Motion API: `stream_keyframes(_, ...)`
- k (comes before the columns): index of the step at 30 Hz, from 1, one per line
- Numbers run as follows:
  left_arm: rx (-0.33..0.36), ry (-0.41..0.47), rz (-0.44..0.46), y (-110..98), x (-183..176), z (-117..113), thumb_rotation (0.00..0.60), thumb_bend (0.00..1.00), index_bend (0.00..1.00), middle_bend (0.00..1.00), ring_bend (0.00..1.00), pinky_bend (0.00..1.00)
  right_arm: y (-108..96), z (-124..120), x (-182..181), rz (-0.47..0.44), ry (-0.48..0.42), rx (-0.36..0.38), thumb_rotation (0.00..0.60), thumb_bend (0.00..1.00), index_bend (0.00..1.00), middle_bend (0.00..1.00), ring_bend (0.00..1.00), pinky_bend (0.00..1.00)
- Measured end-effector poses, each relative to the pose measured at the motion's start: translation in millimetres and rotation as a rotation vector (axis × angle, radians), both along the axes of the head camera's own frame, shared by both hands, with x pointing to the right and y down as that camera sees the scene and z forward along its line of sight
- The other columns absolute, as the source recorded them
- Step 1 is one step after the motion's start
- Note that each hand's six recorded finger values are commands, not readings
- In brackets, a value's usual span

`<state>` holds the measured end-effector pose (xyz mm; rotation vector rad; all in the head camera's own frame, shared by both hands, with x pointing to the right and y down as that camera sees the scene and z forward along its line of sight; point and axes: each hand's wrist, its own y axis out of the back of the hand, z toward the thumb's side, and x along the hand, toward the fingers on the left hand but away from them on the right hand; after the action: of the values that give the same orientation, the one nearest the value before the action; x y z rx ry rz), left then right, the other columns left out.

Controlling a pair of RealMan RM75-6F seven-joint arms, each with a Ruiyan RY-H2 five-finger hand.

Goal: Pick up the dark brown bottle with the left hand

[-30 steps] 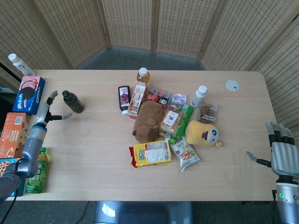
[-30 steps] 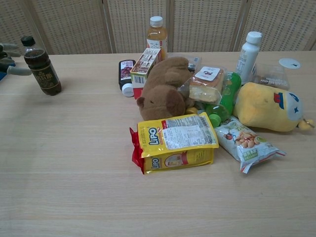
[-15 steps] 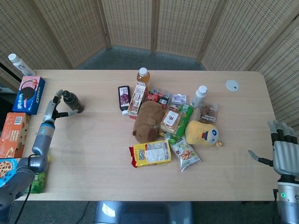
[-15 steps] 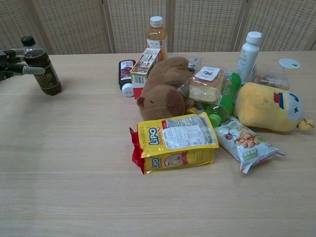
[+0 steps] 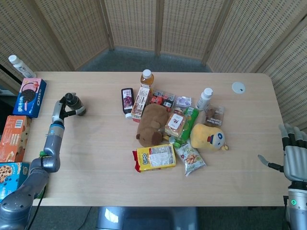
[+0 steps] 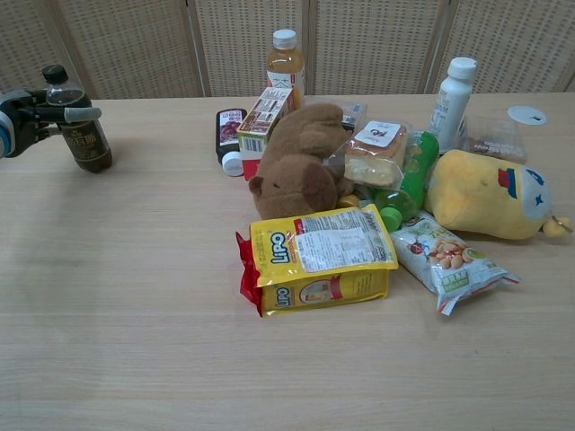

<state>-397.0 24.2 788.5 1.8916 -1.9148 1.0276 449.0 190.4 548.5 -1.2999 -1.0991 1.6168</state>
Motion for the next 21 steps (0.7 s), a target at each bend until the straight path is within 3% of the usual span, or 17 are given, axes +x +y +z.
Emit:
stream_keyframes(4, 0.028, -0.013, -0.005, -4.5, 2.8, -2.9, 0.600, 0.35, 0.66, 0.65, 0.61, 0.29, 1.3, -1.9, 2.0, 0.004, -0.001, 0.005, 0.370, 0.00, 0.00, 0.03, 0.01, 0.00)
stream_keyframes(9, 0.058, -0.027, -0.029, -7.8, -1.1, -7.7, 0.600, 0.37, 0.74, 0.74, 0.76, 0.47, 1.1, -1.6, 2.5, 0.000, -0.008, 0.010, 0.374, 0.00, 0.00, 0.03, 0.01, 0.00)
stream_keyframes(21, 0.126, -0.063, -0.055, -14.5, -12.9, -23.4, 0.600, 0.40, 0.86, 0.85, 0.96, 0.71, -1.3, 7.5, -0.1, -0.014, -0.034, 0.009, 0.370, 0.00, 0.00, 0.03, 0.02, 0.00)
